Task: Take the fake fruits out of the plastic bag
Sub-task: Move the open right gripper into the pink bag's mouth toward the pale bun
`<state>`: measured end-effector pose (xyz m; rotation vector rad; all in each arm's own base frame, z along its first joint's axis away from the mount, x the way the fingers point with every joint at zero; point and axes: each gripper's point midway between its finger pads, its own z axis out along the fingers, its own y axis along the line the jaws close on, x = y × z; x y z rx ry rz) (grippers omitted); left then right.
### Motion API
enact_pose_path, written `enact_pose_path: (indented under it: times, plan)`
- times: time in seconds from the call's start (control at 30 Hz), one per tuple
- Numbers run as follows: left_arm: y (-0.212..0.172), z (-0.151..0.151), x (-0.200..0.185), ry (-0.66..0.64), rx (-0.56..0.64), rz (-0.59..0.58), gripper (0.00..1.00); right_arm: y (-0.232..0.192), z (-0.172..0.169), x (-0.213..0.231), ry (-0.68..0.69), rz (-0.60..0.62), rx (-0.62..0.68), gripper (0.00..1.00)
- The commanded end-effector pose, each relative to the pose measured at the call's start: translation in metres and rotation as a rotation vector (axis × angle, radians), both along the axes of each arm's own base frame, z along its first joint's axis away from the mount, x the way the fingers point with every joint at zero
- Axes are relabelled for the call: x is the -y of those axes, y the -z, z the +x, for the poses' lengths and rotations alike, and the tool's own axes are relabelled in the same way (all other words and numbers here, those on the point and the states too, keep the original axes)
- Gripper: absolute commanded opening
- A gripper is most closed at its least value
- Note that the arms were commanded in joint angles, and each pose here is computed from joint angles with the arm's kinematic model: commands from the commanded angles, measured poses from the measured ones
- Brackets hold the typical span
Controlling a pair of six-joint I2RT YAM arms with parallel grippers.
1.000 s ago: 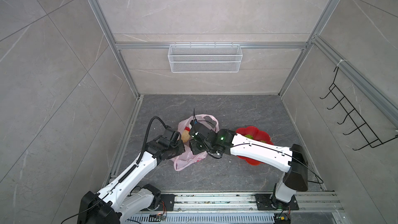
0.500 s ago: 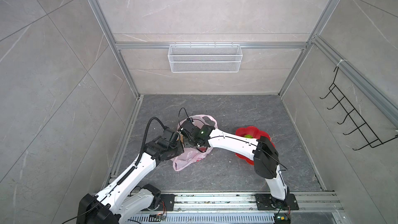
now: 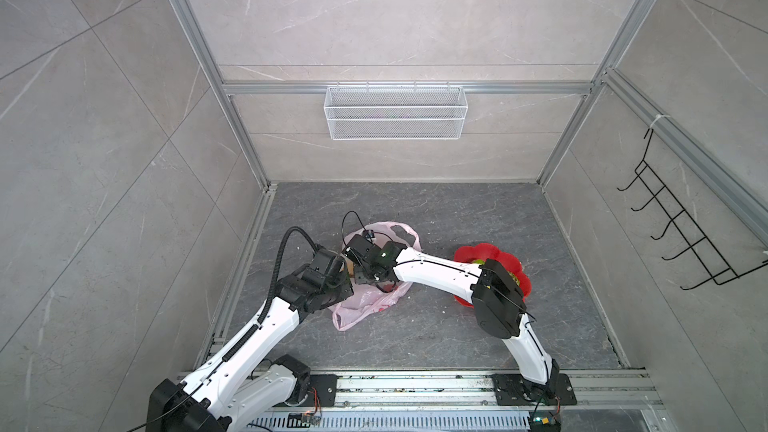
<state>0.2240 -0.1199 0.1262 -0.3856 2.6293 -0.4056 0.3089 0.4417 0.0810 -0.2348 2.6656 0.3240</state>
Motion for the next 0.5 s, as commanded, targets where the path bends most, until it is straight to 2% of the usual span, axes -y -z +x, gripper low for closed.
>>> enact_pose_path:
  times: [0.0, 0.27, 0.47]
  plan:
    - [-0.002, 0.002, -0.002, -0.010, 0.021, -0.003, 0.00, 0.008, 0.009, -0.004, 0.052, 0.025, -0.007, 0.45]
    - [0.000, -0.001, 0.004, 0.026, 0.004, -0.021, 0.00, 0.014, 0.022, -0.012, 0.098, 0.110, -0.024, 0.61]
    - [0.005, -0.007, 0.006, 0.035, -0.012, -0.042, 0.00, 0.010, 0.026, -0.021, 0.094, 0.156, -0.013, 0.69]
